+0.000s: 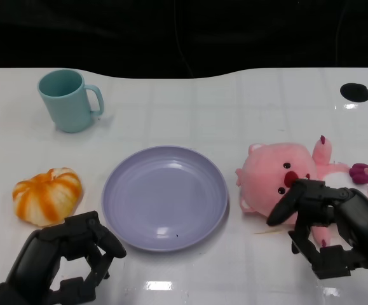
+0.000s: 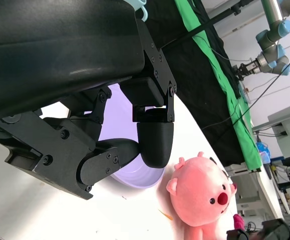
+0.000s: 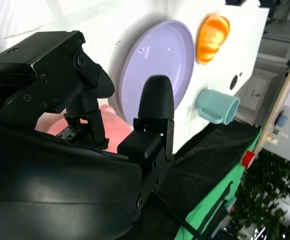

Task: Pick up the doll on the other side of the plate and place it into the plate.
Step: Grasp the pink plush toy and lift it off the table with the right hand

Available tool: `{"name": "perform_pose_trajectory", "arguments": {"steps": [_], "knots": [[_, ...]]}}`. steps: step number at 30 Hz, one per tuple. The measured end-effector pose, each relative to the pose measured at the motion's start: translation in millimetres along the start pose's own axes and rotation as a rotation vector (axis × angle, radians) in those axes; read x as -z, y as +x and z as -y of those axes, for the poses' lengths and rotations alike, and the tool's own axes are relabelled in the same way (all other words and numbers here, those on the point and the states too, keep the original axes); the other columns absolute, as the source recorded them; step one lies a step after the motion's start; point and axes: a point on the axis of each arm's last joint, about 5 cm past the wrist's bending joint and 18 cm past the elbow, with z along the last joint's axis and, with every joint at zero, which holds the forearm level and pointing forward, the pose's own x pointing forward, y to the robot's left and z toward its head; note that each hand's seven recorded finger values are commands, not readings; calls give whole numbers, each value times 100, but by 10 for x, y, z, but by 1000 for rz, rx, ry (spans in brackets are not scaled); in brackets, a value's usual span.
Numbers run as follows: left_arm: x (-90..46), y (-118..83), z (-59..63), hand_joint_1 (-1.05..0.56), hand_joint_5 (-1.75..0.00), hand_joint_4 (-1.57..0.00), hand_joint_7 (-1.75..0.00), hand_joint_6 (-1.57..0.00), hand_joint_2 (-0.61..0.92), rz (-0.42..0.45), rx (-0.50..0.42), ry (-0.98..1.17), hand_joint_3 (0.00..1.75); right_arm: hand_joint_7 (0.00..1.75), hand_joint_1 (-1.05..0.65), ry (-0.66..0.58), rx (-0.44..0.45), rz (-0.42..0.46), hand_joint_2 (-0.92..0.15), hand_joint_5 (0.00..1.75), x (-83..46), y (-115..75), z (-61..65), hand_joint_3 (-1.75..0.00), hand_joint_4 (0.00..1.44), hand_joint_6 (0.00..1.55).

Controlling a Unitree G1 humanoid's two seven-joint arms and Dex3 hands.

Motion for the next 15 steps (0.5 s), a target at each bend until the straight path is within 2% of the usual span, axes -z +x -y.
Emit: {"name": "perform_pose_trajectory", "arguments": {"steps": [6,15], "knots": [[1,0,0,-16,-159,-74,-121,-82,65,-1,0,0,92,97,14,-25,50,67,-43,131,-17,-10,21,-101,28,24],[3,0,0,-16,-157,-74,-120,-81,64,-6,1,1,94,83,11,-86,105,84,-41,123,5,-23,31,-88,4,2]]}}
